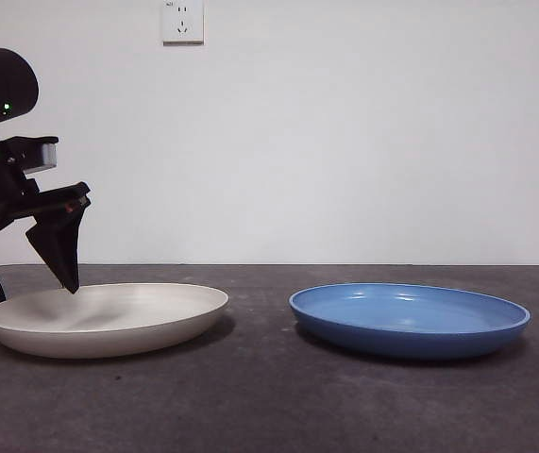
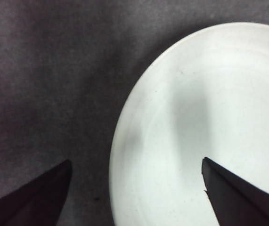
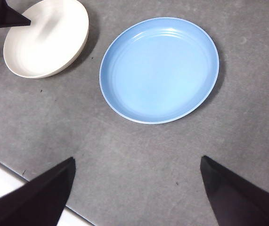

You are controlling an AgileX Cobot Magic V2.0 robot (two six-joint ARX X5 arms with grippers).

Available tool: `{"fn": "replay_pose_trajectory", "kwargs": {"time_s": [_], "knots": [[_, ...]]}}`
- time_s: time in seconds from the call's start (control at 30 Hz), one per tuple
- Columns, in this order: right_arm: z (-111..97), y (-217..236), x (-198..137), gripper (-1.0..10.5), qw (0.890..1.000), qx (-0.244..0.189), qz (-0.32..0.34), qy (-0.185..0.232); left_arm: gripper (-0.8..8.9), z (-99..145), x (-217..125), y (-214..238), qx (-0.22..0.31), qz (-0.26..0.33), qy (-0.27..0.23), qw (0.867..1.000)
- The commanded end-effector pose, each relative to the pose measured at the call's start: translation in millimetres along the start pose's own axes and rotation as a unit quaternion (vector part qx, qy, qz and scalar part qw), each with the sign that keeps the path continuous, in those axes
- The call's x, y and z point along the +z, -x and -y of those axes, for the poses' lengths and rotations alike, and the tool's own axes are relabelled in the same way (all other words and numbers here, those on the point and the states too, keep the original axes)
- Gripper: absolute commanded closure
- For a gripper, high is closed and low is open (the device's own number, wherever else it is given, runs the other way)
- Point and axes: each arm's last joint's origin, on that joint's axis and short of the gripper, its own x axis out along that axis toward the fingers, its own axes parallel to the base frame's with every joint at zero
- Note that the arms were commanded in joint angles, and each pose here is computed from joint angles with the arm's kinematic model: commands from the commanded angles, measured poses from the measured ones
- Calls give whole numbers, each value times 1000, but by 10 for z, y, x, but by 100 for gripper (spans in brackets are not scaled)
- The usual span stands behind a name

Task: Pick up the white plate, put it on the blue plate, put it on desk

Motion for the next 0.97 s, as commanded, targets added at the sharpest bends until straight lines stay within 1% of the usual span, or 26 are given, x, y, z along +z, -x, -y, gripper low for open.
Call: {"fn": "replay_pose_trajectory", "kwargs": {"time_s": [0.03, 0.2, 0.27, 0.4, 0.47, 0.57, 0.8, 0.97], "knots": [[-18, 34, 44, 521, 1000, 2, 11, 1, 380, -1, 43, -56, 1, -1, 1, 1000], [-19, 35, 43, 521, 1000, 2, 11, 1, 381, -13, 18, -124, 1, -15, 4, 1000], [-18, 35, 43, 522, 1000, 2, 11, 1, 381, -18, 5, -155, 1, -22, 13, 1000], [-18, 35, 43, 522, 1000, 2, 11, 1, 387, -19, 5, -161, 1, -23, 19, 1000], [-18, 35, 43, 521, 1000, 2, 11, 2, 449, -19, 5, -161, 2, -22, 20, 1000], [-18, 35, 43, 521, 1000, 2, 11, 2, 591, -19, 4, -160, 2, -23, 27, 999], [-18, 34, 44, 522, 1000, 1, 11, 2, 794, -21, 9, -158, 2, -20, 29, 999], [-18, 34, 44, 521, 1000, 1, 11, 2, 804, -51, 16, -150, 4, -17, 36, 999]]}}
